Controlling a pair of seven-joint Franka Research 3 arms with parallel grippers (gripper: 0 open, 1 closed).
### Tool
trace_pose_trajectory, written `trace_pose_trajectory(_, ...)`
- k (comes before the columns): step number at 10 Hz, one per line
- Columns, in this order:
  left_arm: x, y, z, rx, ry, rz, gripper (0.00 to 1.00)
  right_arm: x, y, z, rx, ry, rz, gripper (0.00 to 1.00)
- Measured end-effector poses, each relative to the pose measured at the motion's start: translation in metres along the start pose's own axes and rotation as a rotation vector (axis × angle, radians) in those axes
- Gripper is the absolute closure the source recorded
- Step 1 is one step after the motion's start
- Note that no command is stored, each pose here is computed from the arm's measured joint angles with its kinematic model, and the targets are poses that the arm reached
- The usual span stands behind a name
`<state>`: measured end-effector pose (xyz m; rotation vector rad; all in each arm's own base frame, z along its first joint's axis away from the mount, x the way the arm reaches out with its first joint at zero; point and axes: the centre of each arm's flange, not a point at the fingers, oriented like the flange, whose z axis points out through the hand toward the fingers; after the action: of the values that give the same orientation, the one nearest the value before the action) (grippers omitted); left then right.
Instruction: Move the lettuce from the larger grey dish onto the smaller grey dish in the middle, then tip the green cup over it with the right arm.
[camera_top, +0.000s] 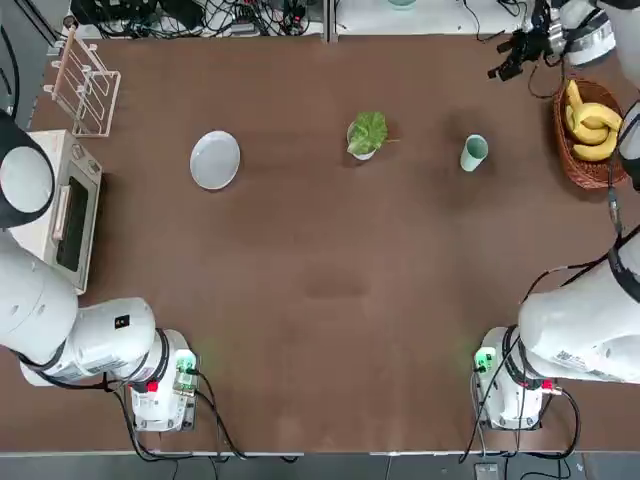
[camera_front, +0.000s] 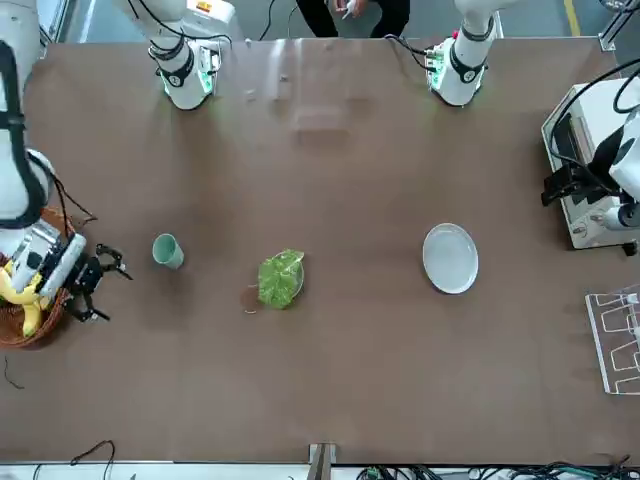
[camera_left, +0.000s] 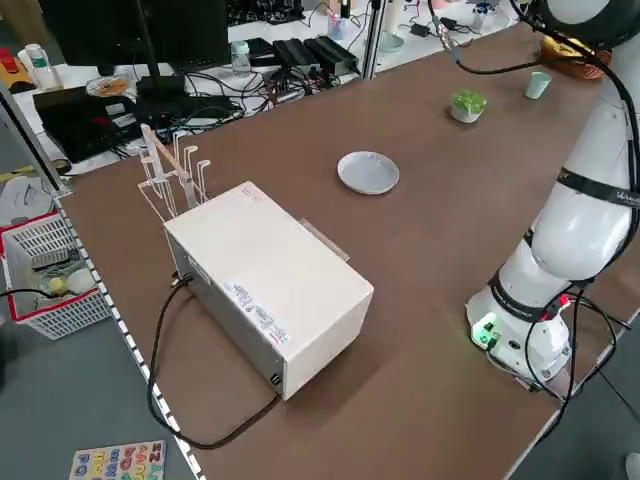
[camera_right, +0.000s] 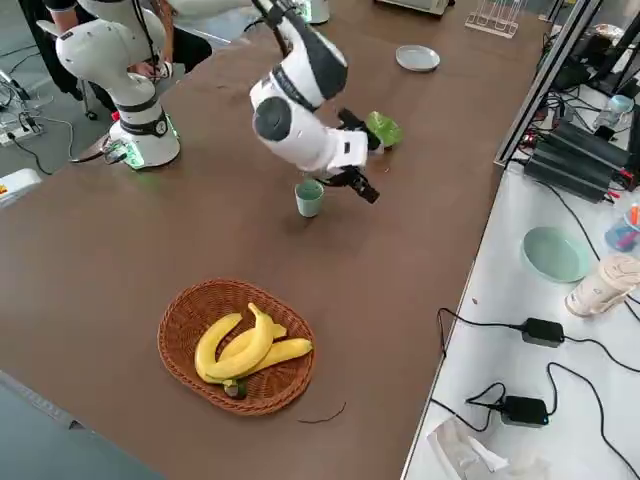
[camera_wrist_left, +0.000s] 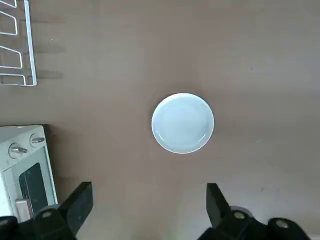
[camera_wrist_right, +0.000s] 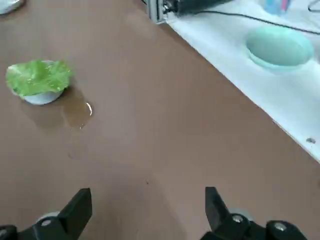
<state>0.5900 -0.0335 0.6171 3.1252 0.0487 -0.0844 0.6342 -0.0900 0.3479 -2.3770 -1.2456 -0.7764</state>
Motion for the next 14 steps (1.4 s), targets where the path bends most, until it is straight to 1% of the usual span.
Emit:
trace_pose_trajectory(1,0.0,0.0,0.0,0.0,0.0,0.0,0.0,0.026,0.002,-0.007,-0.023,-0.059,0.096,0.0)
trace_pose_trajectory(2,0.0,0.0,0.0,0.0,0.0,0.0,0.0,0.048,0.004,-0.018,-0.052,-0.093,0.222,0.0)
trace_pose_trajectory(3,0.0,0.0,0.0,0.0,0.0,0.0,0.0,0.062,0.006,-0.028,-0.075,-0.131,0.365,0.0)
trace_pose_trajectory(5,0.0,0.0,0.0,0.0,0.0,0.0,0.0,0.074,0.007,-0.045,-0.164,-0.289,0.623,0.0)
trace_pose_trajectory(6,0.0,0.0,0.0,0.0,0.0,0.0,0.0,0.079,0.007,-0.053,-0.216,-0.349,0.749,0.0)
trace_pose_trajectory(8,0.0,0.0,0.0,0.0,0.0,0.0,0.0,0.102,0.0,-0.081,-0.315,-0.45,0.862,0.0)
trace_pose_trajectory(9,0.0,0.0,0.0,0.0,0.0,0.0,0.0,0.123,-0.01,-0.103,-0.348,-0.469,0.89,0.0)
trace_pose_trajectory(11,0.0,0.001,0.0,-0.001,0.0,0.001,0.0,0.163,-0.033,-0.152,-0.382,-0.467,0.904,0.0)
trace_pose_trajectory(12,0.0,0.001,0.0,-0.001,0.0,0.001,0.0,0.174,-0.04,-0.169,-0.391,-0.466,0.937,0.0)
trace_pose_trajectory(14,0.0,0.001,0.0,-0.001,0.0,0.003,0.0,0.179,-0.048,-0.189,-0.388,-0.499,1.01,0.0)
